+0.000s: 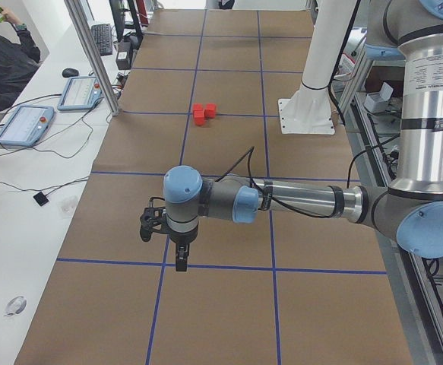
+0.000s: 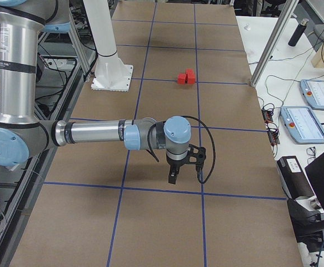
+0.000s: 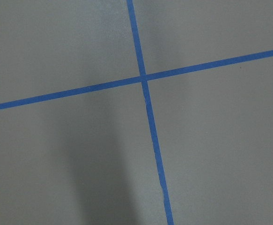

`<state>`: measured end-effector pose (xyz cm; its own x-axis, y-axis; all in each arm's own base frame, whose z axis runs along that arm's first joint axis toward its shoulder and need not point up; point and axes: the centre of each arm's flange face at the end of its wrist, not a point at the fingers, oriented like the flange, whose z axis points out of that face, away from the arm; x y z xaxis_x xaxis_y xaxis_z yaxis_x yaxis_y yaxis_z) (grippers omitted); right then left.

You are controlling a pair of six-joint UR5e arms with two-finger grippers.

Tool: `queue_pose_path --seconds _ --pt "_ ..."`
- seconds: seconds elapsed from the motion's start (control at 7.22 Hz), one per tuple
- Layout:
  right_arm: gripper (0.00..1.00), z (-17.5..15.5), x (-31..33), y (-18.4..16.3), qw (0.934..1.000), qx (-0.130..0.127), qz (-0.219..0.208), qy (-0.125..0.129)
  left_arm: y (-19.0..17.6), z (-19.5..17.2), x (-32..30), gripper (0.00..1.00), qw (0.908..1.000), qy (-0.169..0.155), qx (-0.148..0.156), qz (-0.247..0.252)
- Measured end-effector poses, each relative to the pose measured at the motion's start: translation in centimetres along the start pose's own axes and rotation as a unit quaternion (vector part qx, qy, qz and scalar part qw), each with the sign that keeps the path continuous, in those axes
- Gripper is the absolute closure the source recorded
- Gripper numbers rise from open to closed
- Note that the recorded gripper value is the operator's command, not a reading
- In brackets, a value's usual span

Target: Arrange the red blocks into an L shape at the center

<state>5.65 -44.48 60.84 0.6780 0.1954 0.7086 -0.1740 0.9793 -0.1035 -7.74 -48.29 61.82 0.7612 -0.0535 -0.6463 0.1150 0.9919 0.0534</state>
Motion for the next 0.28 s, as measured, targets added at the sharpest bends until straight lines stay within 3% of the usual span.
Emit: queue_pose_path --seconds 0.28 --pt "0.01 0.00 0.00 0.00 1.0000 0.000 0.000 0.000 0.02 0.07 -0.06 0.00 1.0000 0.000 -0.001 0.000"
